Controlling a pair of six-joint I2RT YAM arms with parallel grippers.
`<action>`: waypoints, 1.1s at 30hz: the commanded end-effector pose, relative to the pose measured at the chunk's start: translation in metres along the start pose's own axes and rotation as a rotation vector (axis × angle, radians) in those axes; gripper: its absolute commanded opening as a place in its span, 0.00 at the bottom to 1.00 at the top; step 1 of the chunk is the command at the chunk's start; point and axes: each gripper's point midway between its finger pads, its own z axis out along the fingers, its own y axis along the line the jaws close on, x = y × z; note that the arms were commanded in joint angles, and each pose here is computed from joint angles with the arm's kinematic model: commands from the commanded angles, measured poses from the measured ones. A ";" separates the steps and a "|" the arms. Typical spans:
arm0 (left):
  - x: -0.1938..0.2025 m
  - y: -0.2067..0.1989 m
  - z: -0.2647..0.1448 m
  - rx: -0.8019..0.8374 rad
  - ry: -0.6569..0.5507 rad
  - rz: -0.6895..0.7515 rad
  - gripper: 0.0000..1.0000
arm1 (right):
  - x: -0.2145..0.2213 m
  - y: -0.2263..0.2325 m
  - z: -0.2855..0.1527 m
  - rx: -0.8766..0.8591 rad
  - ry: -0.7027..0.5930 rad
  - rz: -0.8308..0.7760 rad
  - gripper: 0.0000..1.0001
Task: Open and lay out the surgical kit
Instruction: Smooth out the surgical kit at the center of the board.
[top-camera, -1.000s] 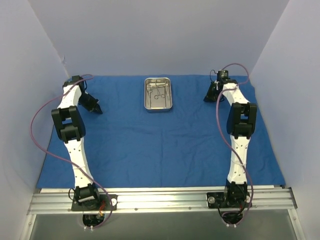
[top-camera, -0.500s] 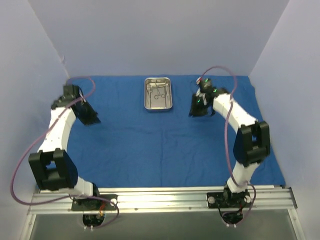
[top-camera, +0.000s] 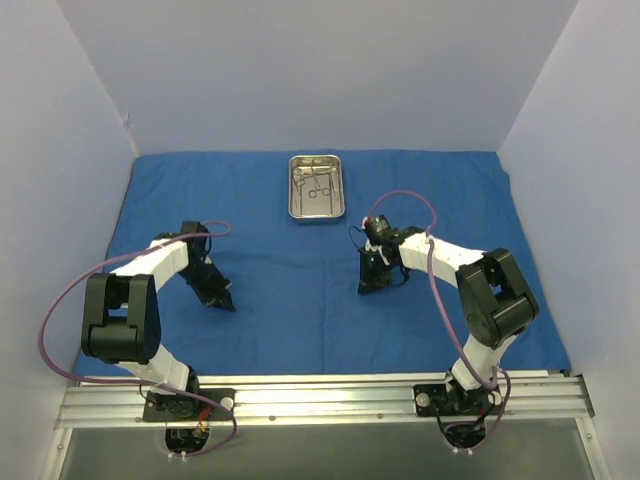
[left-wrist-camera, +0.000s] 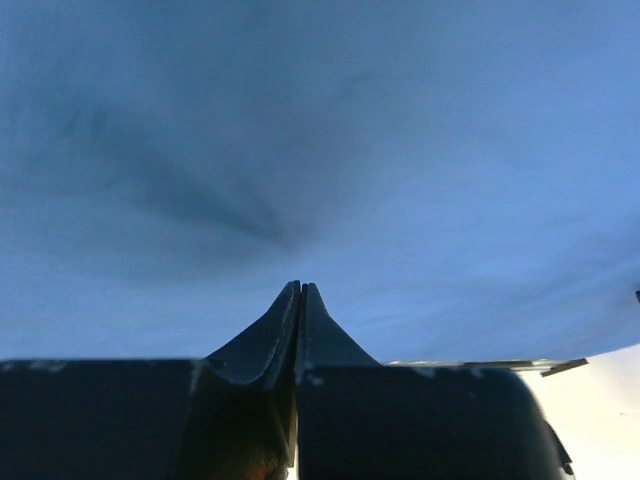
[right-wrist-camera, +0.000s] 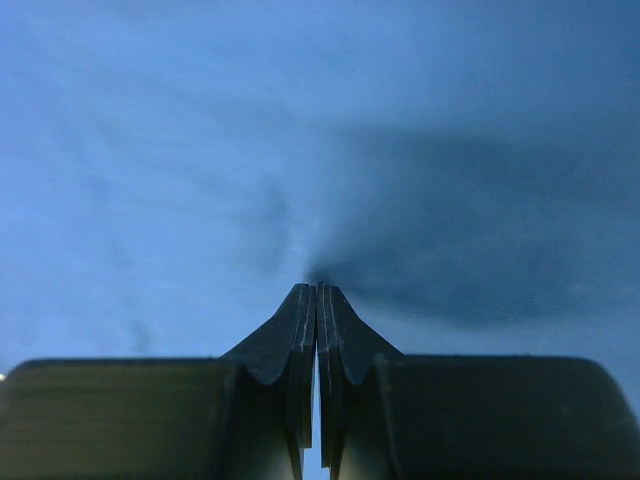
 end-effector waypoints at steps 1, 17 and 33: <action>0.014 0.017 0.013 -0.035 0.022 -0.058 0.02 | 0.032 -0.013 0.021 0.020 0.075 0.035 0.00; 0.043 0.052 0.014 -0.126 0.041 -0.128 0.02 | 0.062 -0.058 0.004 0.156 0.104 0.065 0.00; -0.025 -0.083 -0.120 0.391 -0.349 0.264 0.33 | -0.083 -0.054 -0.073 0.068 -0.231 0.014 0.58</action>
